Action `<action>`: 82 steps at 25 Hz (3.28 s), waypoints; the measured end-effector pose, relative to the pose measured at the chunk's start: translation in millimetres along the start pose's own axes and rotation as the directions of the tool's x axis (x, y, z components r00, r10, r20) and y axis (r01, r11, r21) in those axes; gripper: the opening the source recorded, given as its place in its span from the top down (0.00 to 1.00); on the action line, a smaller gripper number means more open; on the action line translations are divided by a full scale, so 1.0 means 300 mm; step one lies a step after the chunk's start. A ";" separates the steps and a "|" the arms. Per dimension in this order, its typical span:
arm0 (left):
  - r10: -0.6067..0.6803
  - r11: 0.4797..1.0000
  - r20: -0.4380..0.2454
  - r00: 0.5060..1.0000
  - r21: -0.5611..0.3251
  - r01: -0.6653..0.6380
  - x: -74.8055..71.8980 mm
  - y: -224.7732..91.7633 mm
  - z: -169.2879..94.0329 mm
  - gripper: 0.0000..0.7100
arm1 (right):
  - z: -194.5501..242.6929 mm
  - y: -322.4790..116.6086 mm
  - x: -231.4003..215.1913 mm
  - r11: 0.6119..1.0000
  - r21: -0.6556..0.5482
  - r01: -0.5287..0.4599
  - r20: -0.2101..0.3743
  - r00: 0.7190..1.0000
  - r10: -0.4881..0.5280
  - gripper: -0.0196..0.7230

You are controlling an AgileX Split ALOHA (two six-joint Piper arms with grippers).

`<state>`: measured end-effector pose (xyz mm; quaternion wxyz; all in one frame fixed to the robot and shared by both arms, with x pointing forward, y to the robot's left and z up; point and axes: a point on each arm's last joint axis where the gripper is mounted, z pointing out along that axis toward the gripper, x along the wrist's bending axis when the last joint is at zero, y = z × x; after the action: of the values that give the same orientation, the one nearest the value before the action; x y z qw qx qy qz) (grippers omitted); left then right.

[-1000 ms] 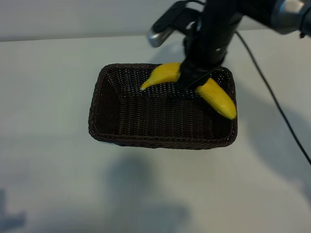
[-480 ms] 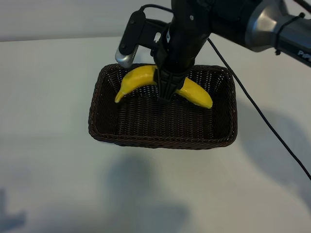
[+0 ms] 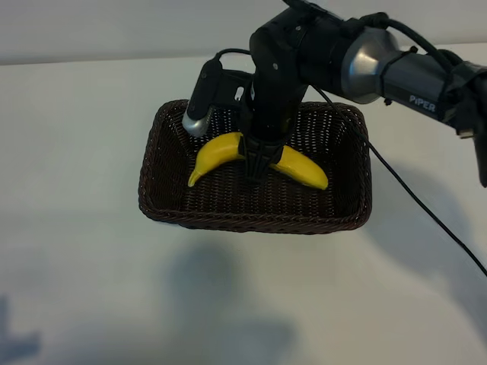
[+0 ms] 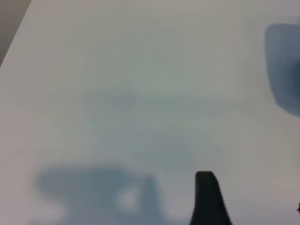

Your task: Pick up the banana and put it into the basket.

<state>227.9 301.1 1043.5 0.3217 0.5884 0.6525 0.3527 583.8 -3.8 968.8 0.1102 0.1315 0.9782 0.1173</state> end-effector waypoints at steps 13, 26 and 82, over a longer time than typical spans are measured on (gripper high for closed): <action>0.000 1.000 0.000 1.000 0.000 0.000 0.000 0.000 0.000 0.31 | 0.005 0.000 0.000 1.000 0.001 0.001 0.001 1.000 -0.001 0.29; 0.000 1.000 0.000 1.000 0.000 0.000 0.000 0.000 0.000 0.31 | -0.084 -0.011 0.001 0.999 0.036 0.002 -0.017 1.000 -0.001 0.26; 0.000 1.000 0.000 1.000 0.000 0.000 0.000 0.000 0.000 0.31 | -0.547 -0.866 0.004 0.363 0.148 -0.920 0.219 0.388 0.895 0.27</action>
<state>227.9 301.1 1043.5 0.3217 0.5884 0.6525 0.3527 482.1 -280.1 1056.9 0.0593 0.6667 0.7423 0.0301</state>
